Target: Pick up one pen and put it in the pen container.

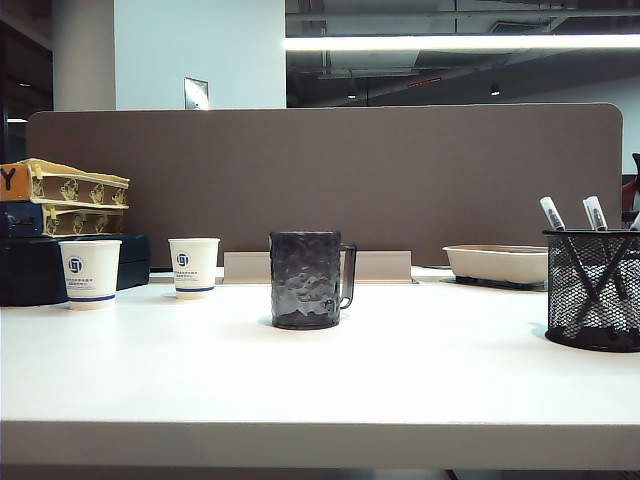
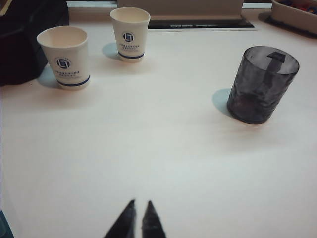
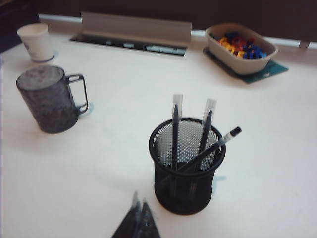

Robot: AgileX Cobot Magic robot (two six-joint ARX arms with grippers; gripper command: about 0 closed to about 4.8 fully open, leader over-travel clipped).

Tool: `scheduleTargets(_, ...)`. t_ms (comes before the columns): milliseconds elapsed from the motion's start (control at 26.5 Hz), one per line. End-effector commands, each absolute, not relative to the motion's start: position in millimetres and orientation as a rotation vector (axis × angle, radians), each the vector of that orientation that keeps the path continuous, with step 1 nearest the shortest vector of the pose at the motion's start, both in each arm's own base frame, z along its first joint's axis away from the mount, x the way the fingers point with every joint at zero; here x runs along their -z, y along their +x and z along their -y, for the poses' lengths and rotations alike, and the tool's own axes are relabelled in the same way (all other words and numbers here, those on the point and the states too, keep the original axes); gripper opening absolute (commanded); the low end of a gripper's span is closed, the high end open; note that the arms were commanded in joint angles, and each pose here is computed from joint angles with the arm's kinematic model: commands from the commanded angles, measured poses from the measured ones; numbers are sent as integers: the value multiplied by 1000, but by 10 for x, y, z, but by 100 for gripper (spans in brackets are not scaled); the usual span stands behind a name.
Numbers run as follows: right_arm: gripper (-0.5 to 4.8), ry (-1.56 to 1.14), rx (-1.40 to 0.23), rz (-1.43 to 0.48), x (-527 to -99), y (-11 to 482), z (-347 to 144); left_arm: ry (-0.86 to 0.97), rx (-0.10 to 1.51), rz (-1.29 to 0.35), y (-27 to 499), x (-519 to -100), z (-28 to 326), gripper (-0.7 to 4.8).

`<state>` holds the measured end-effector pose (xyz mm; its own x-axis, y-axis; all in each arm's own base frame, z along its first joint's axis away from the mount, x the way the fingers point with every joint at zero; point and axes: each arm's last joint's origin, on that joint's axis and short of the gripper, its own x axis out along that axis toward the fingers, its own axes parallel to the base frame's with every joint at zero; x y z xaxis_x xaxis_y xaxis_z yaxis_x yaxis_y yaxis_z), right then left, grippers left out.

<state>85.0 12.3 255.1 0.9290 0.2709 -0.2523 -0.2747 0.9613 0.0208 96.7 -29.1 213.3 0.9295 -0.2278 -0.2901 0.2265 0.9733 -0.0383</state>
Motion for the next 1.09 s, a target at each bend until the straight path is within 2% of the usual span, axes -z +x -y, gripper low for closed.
scheduleTargets(38, -1, -14, -272, -196, -2517, 906, -125, -6, 227, -280, 979, -2123, 293, 20)
scheduleTargets(302, -1, 9, -269, -180, -2461, 942, -129, -57, 227, -275, 985, -2118, 297, 21)
scheduleTargets(452, 7, 4, -181, -224, -2318, 997, -107, -52, 230, -279, 985, -2111, 298, 25)
scheduleTargets(603, 9, 3, -175, -159, -2260, 1040, -109, -53, 229, -278, 986, -2111, 298, 25)
scheduleTargets(754, 8, -1, -101, -48, -2269, 1079, -91, -56, 225, -262, 998, -2092, 300, 25)
scheduleTargets(1093, -2, 0, -87, -5, -2242, 1088, -88, -57, 211, -246, 1016, -2039, 302, 25)
